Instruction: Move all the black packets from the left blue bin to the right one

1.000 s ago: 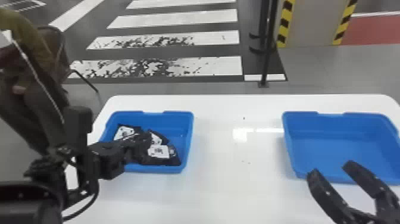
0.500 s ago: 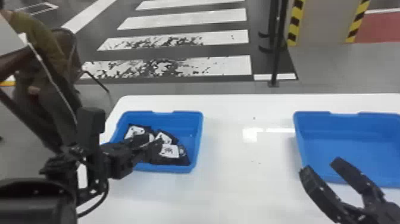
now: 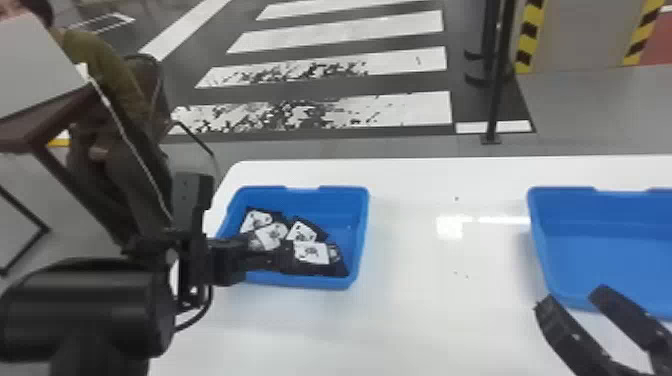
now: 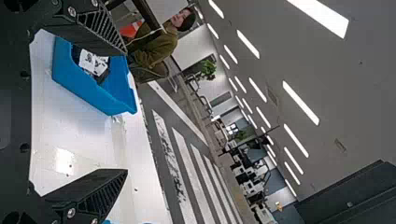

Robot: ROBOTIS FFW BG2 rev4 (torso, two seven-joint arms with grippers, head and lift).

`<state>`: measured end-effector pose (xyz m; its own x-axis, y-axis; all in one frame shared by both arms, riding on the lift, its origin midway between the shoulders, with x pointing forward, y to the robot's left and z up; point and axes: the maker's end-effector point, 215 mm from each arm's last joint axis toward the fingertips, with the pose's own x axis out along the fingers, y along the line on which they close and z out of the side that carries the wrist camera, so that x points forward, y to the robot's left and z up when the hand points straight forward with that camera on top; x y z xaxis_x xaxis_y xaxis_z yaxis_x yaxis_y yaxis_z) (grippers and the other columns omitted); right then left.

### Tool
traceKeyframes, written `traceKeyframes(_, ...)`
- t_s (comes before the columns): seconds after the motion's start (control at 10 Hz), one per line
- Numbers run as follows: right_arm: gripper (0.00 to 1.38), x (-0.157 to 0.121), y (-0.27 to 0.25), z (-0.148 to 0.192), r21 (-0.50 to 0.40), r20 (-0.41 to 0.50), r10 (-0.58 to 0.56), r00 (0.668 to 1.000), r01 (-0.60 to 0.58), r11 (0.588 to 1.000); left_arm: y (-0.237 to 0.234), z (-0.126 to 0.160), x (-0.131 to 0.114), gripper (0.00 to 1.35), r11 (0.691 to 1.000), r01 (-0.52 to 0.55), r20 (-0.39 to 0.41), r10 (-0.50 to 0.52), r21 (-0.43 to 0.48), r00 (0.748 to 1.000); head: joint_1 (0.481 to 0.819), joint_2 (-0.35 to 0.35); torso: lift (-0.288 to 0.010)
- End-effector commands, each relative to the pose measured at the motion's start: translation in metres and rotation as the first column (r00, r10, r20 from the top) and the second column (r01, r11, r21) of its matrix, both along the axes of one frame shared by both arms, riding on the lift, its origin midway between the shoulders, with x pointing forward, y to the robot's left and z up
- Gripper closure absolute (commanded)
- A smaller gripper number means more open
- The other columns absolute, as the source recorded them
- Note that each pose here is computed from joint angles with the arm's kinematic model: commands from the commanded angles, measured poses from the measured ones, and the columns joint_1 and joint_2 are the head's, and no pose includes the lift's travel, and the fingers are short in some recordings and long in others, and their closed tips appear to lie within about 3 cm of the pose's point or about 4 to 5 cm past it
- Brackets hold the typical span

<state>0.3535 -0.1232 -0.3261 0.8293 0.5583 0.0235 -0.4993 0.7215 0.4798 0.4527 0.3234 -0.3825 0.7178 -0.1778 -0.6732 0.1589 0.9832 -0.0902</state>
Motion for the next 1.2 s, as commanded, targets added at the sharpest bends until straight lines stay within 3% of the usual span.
traceKeyframes(0.0, 0.13, -0.001, 0.001, -0.004, 0.005, -0.011, 0.003, 1.000, -0.003, 1.000, 0.003, -0.012, 0.009, 0.17, 1.000, -0.007, -0.040, 0.007, -0.002, 0.999, 0.695, 0.275, -0.140)
traceKeyframes(0.5, 0.13, -0.004, 0.006, -0.011, 0.041, -0.041, 0.013, 0.999, -0.011, 0.999, -0.032, -0.060, 0.030, 0.21, 0.986, 0.037, -0.111, -0.055, -0.163, 0.992, 0.695, 0.246, -0.140)
traceKeyframes(0.6, 0.13, -0.004, 0.007, -0.011, 0.044, -0.043, 0.016, 0.999, -0.014, 0.999, -0.037, -0.060, 0.036, 0.52, 0.985, 0.055, -0.092, -0.071, -0.166, 0.993, 0.695, 0.238, -0.140)
traceKeyframes(0.7, 0.13, -0.005, 0.007, -0.013, 0.046, -0.048, 0.015, 0.999, -0.013, 0.999, -0.038, -0.059, 0.037, 1.03, 0.983, 0.058, -0.073, -0.072, -0.172, 0.995, 0.695, 0.234, -0.140)
traceKeyframes(0.8, 0.13, -0.006, 0.007, -0.015, 0.052, -0.055, 0.016, 0.998, -0.013, 0.999, -0.044, -0.063, 0.033, 1.16, 0.979, 0.064, -0.074, -0.080, -0.192, 0.994, 0.695, 0.227, -0.140)
traceKeyframes(1.1, 0.13, -0.007, 0.008, -0.015, 0.056, -0.058, 0.017, 0.998, -0.014, 0.998, -0.049, -0.045, 0.025, 1.21, 0.975, 0.098, -0.012, -0.102, -0.198, 0.995, 0.695, 0.214, -0.140)
